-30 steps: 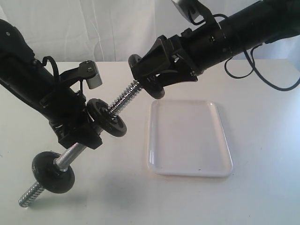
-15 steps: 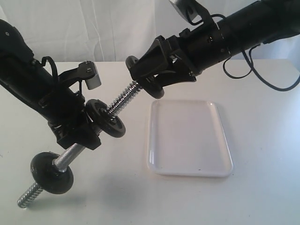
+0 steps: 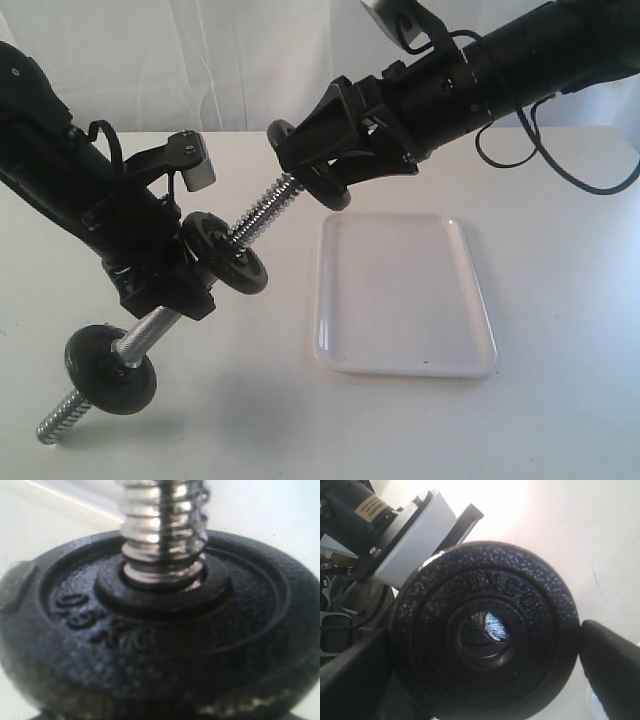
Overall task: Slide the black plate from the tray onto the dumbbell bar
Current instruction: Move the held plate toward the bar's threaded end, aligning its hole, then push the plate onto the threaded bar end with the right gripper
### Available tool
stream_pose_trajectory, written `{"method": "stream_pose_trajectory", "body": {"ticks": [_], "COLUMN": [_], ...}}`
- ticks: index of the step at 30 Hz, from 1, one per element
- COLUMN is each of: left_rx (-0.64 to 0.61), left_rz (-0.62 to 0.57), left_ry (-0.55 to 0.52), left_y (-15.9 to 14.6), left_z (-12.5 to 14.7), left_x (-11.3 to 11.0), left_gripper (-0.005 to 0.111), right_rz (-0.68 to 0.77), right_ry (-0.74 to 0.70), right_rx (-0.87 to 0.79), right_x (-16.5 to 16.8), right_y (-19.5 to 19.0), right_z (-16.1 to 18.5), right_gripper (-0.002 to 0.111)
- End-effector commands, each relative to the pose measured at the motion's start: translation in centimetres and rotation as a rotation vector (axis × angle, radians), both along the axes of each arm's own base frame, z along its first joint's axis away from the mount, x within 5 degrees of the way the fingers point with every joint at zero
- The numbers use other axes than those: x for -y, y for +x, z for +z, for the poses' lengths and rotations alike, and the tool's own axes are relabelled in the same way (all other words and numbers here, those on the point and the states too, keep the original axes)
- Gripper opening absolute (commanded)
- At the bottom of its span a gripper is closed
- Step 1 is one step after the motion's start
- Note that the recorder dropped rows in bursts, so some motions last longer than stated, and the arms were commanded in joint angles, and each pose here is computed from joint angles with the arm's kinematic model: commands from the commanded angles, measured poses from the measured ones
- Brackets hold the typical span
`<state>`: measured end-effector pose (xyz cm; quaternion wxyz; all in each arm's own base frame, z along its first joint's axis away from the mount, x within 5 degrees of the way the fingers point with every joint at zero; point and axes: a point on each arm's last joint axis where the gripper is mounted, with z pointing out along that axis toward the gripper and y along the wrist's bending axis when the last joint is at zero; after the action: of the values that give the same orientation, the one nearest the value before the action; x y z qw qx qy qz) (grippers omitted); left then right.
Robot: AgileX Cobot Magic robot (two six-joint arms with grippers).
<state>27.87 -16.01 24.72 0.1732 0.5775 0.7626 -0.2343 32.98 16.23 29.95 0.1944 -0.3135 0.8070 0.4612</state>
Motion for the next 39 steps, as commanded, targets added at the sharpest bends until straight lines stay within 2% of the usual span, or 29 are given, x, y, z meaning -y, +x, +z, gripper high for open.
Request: {"method": "stream_pose_trajectory", "body": {"ticks": [1,8,12,24,39], "left_rx": [-0.04,-0.041,-0.042,-0.039,-0.039], "left_rz": [0.052,0.034,0.034,0.031,0.029], "left_ry": [-0.246,-0.253,-0.268,-0.285,-0.308], "left_y": [-0.9,-1.0,-1.0,-1.0,-1.0], "left_z": [3.9,4.0,4.1,4.2,4.3], "left_x": [1.3,1.4,1.5,1.6,1.7], "left_gripper": [0.0,0.0,0.0,0.0,0.0], "right_rz": [0.019,0.016,0.018,0.019,0.085], "right_ry": [0.071,0.082,0.118,0.112,0.088], "right_rx": [0.008,-0.047,-0.034,-0.047,-0.065], "right_x": [-0.5,-1.0,-1.2,-1.3,-3.3], "right_y": [-0.4,0.6,0.9,1.0,0.1], "right_z": [1.3,-0.7,-0.7,-1.1,-2.0], "right_gripper": [0.0,0.0,0.0,0.0,0.0]}}
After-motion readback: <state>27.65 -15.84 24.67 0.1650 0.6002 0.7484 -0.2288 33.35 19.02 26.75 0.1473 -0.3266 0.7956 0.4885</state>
